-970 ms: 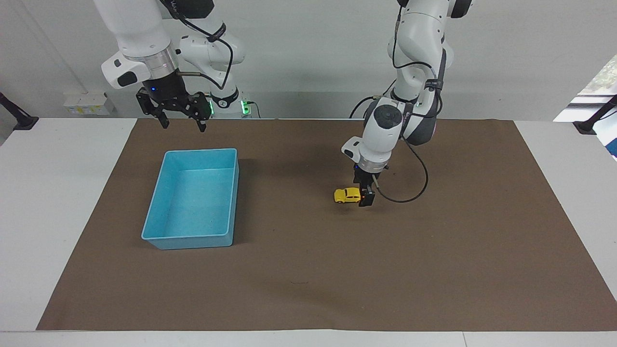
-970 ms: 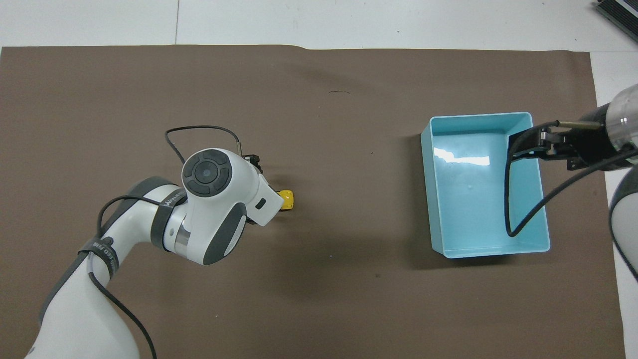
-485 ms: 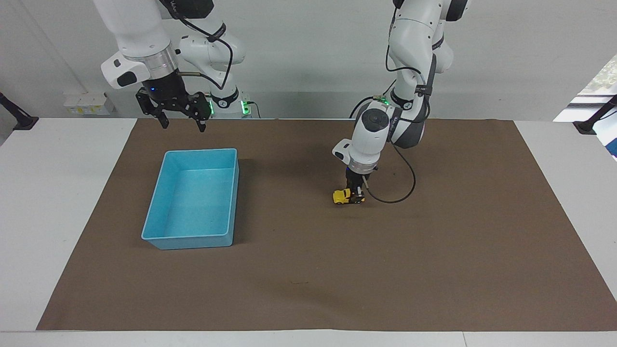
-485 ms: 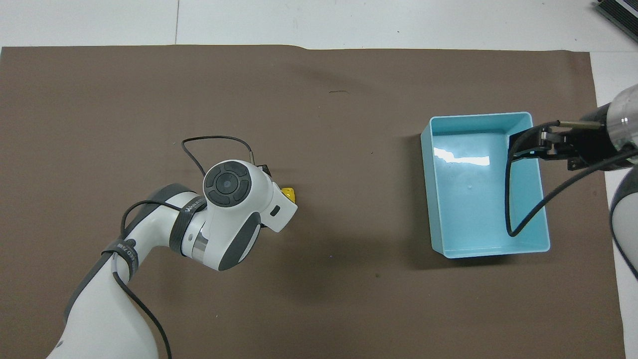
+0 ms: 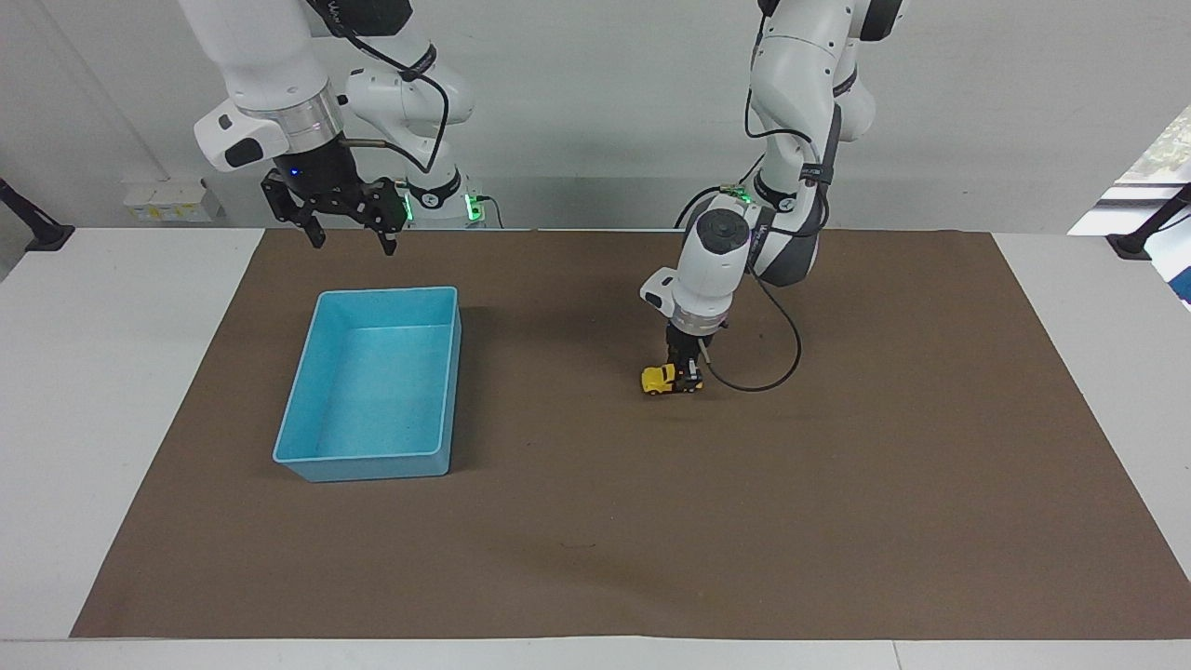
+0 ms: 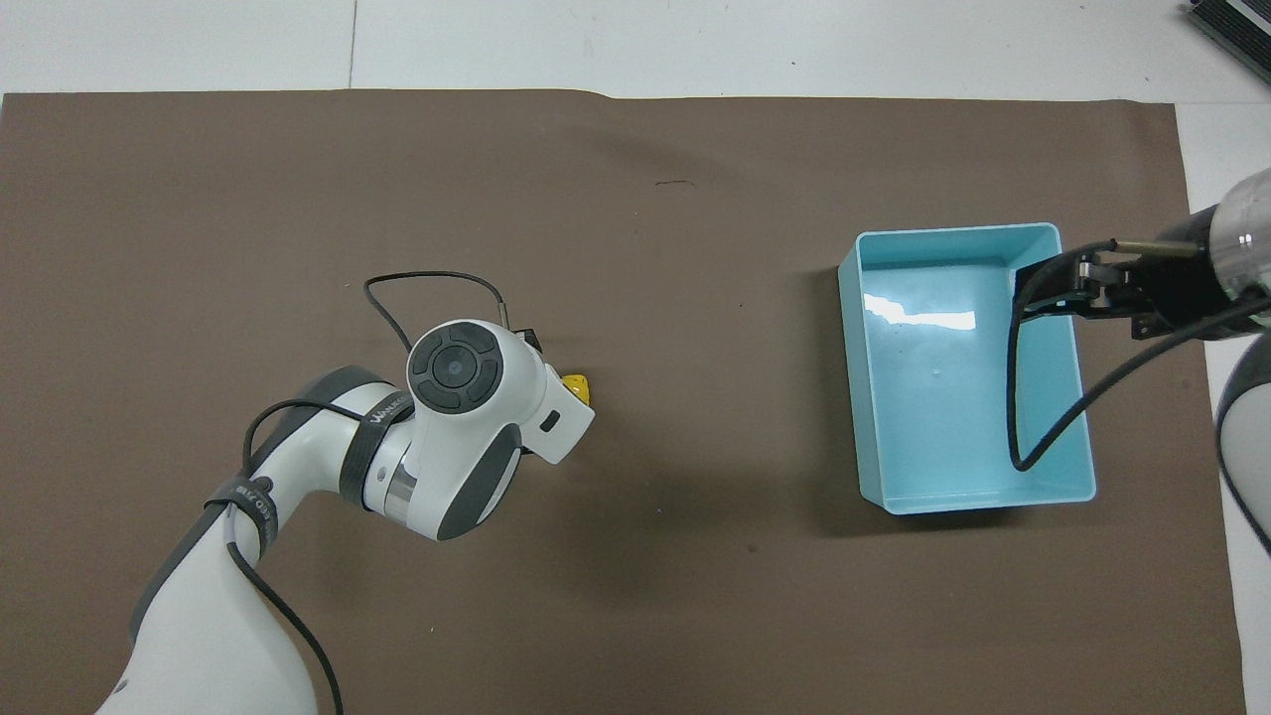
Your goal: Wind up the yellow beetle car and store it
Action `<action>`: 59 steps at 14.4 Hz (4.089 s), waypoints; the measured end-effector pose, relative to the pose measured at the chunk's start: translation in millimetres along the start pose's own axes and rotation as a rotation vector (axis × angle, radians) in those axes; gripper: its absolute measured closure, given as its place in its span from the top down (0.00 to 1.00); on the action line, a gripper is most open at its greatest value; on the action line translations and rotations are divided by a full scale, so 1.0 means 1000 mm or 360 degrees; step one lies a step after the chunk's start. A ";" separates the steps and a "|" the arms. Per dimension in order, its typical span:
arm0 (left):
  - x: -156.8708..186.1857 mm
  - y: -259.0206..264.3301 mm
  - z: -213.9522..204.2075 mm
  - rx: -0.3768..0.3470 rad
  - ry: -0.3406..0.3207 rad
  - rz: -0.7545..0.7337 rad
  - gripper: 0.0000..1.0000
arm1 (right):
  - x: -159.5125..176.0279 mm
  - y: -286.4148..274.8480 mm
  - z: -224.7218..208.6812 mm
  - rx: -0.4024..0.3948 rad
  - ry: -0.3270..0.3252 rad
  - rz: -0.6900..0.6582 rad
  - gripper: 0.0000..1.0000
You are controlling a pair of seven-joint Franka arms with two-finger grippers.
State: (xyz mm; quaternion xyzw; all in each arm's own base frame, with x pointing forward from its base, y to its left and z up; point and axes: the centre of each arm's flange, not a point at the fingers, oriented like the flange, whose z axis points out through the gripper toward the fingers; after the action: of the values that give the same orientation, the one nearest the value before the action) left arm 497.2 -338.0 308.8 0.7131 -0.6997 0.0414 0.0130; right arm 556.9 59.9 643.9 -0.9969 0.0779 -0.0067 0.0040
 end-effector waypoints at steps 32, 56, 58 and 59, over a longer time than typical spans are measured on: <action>-0.166 -0.064 -0.041 -0.0152 -0.0058 -0.0093 1.00 | 0.002 0.006 0.000 0.0000 0.0000 0.0018 1.00; -0.284 -0.103 -0.287 -0.0016 -0.0240 -0.2242 1.00 | -0.022 0.000 0.009 -0.0008 -0.0053 -0.1543 1.00; -0.285 -0.102 -0.288 -0.0016 -0.0238 -0.2245 1.00 | -0.025 -0.010 0.012 -0.0008 -0.0048 -0.1817 1.00; -0.285 -0.102 -0.289 -0.0015 -0.0237 -0.2248 1.00 | -0.026 -0.020 0.018 -0.0012 -0.0031 -0.1952 1.00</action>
State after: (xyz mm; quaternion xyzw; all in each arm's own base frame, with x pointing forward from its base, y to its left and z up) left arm 582.2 -29.5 578.6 0.9971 -0.0694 -0.0287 -0.0080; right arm 534.8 83.3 626.2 -0.8602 -0.5100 0.0018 -0.0033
